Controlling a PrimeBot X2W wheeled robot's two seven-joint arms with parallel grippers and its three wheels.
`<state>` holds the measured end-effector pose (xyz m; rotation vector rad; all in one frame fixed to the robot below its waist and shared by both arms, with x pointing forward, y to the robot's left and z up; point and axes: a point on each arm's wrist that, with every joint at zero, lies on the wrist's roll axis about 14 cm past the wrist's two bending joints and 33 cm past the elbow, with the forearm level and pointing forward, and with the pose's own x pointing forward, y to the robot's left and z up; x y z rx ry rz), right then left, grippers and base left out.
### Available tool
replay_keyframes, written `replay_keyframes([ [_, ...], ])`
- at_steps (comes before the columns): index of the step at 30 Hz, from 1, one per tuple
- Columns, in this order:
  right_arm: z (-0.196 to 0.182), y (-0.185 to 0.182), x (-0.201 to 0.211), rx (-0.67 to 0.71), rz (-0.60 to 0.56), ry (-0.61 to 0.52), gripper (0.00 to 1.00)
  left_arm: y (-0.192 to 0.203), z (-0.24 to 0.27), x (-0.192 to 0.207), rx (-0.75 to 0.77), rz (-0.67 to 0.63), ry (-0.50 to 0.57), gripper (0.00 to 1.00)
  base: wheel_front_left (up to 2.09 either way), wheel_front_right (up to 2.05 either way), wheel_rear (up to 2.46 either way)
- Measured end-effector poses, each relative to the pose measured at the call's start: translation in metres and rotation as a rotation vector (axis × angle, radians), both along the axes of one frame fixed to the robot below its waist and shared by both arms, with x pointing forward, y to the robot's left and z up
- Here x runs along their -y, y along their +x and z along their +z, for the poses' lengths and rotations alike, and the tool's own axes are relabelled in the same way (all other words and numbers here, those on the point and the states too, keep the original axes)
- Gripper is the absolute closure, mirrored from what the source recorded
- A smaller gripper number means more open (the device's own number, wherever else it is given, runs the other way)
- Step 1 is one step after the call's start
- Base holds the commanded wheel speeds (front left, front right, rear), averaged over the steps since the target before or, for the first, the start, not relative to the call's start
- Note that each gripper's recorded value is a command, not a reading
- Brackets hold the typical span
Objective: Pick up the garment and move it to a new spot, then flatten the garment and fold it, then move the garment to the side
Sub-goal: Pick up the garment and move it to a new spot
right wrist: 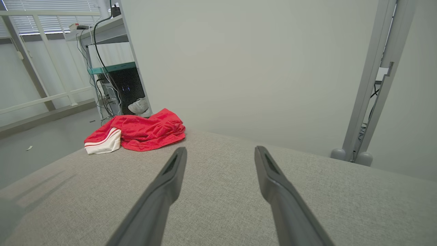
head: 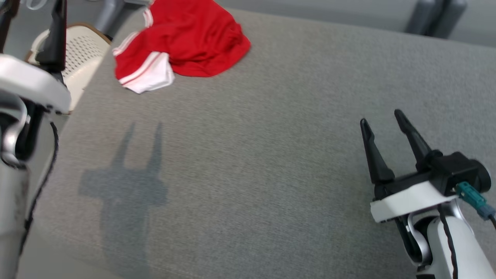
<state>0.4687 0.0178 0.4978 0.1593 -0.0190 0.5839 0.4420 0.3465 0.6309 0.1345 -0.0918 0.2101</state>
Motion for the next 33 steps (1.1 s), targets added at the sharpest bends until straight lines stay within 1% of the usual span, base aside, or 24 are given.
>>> replay_keyframes([
  [2,-0.001,0.008,0.007,0.009,-0.020,-0.008,0.00,0.026,-0.006,0.003,-0.059,-0.030,-0.008,0.00,0.00,0.00,0.00],
  [3,-0.001,0.012,0.011,0.015,-0.030,-0.011,0.00,0.038,-0.007,0.003,-0.081,-0.042,0.005,0.00,0.00,0.00,0.00],
  [6,-0.005,0.023,0.024,0.020,-0.065,-0.021,0.00,0.070,-0.023,-0.002,-0.158,-0.043,-0.008,0.00,0.00,0.00,0.00],
  [11,-0.017,0.034,0.044,0.010,-0.115,-0.057,0.00,0.106,-0.091,0.001,-0.354,-0.050,-0.038,0.00,0.00,0.00,0.00],
  [15,-0.028,0.039,0.062,-0.005,-0.158,-0.100,0.00,0.126,-0.139,0.009,-0.447,-0.052,-0.094,0.00,0.00,0.00,0.00],
  [17,-0.032,0.040,0.070,-0.012,-0.177,-0.113,0.00,0.130,-0.164,0.011,-0.503,-0.046,-0.114,0.00,0.00,0.00,0.00],
  [20,-0.036,0.042,0.078,-0.019,-0.197,-0.126,0.00,0.128,-0.206,0.014,-0.629,-0.044,-0.134,0.00,0.00,0.00,0.00],
  [24,-0.045,0.044,0.086,-0.034,-0.213,-0.147,0.00,0.140,-0.223,0.011,-0.674,-0.035,-0.124,0.00,0.00,0.00,0.00],
  [29,-0.056,0.043,0.090,-0.060,-0.221,-0.157,0.00,0.134,-0.257,0.006,-0.766,-0.011,-0.113,0.00,0.00,0.00,0.00],
  [33,-0.061,0.043,0.092,-0.068,-0.224,-0.160,0.00,0.135,-0.270,0.007,-0.789,-0.005,-0.117,0.00,0.00,0.00,0.00],
])
